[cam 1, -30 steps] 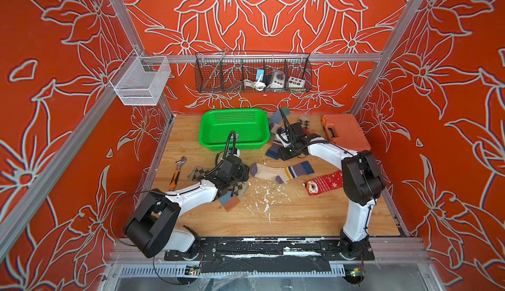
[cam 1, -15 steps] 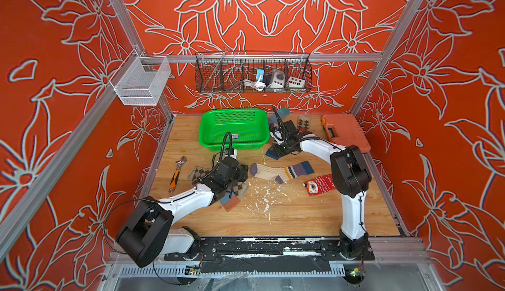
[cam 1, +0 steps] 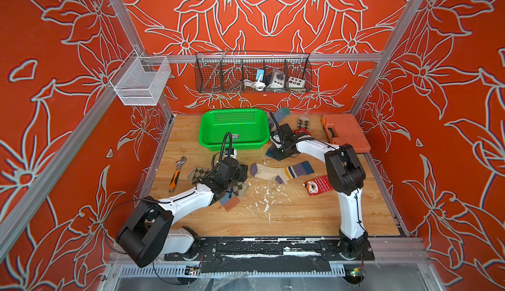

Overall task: Place the socks together as a pair
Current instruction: Pick up the sock from the center of the board.

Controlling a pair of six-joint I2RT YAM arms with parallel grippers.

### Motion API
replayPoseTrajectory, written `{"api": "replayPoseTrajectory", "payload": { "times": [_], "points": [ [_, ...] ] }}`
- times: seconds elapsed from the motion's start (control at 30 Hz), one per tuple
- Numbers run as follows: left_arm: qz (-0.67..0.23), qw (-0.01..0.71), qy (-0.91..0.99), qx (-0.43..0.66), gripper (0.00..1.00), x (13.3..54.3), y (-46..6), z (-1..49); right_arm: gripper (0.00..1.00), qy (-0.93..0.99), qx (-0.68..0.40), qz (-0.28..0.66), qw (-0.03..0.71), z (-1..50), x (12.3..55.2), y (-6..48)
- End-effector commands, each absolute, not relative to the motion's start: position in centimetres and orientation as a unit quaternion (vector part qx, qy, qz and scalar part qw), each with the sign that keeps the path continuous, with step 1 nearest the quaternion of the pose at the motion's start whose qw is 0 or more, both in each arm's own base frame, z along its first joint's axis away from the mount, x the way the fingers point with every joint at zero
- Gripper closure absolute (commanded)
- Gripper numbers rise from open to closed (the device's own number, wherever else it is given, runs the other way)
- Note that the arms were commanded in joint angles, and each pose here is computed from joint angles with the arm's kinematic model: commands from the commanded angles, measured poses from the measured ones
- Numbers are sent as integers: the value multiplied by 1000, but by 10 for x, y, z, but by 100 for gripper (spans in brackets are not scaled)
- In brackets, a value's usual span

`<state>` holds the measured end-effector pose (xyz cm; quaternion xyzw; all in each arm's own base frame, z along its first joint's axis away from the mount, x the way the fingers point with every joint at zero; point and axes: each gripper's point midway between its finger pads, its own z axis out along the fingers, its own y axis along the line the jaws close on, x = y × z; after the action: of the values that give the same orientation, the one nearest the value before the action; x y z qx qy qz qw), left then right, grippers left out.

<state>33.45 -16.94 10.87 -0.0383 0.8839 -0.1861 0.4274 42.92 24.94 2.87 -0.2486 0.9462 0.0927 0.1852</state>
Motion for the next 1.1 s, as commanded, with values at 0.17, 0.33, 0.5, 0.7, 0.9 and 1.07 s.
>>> {"api": "replayPoseTrajectory", "payload": {
  "times": [0.17, 0.33, 0.5, 0.7, 0.9, 1.07],
  "points": [
    [-176, 443, 878, -39, 46, 332, -161, 117, 100, 955, -233, 64, 173, 33, 417, 235],
    [-177, 448, 875, -39, 45, 330, -160, 120, 100, 948, -226, 72, 215, 81, 410, 230],
    [-174, 451, 875, -40, 45, 329, -158, 123, 100, 937, -224, 100, 250, 132, 396, 229],
    [-178, 456, 871, -42, 45, 327, -156, 128, 100, 917, -229, 160, 286, 199, 367, 232],
    [-185, 463, 866, -44, 45, 323, -154, 136, 100, 888, -244, 270, 282, 250, 311, 242],
    [-190, 467, 862, -46, 46, 318, -152, 139, 100, 855, -252, 359, 277, 272, 259, 250]
  ]
}}
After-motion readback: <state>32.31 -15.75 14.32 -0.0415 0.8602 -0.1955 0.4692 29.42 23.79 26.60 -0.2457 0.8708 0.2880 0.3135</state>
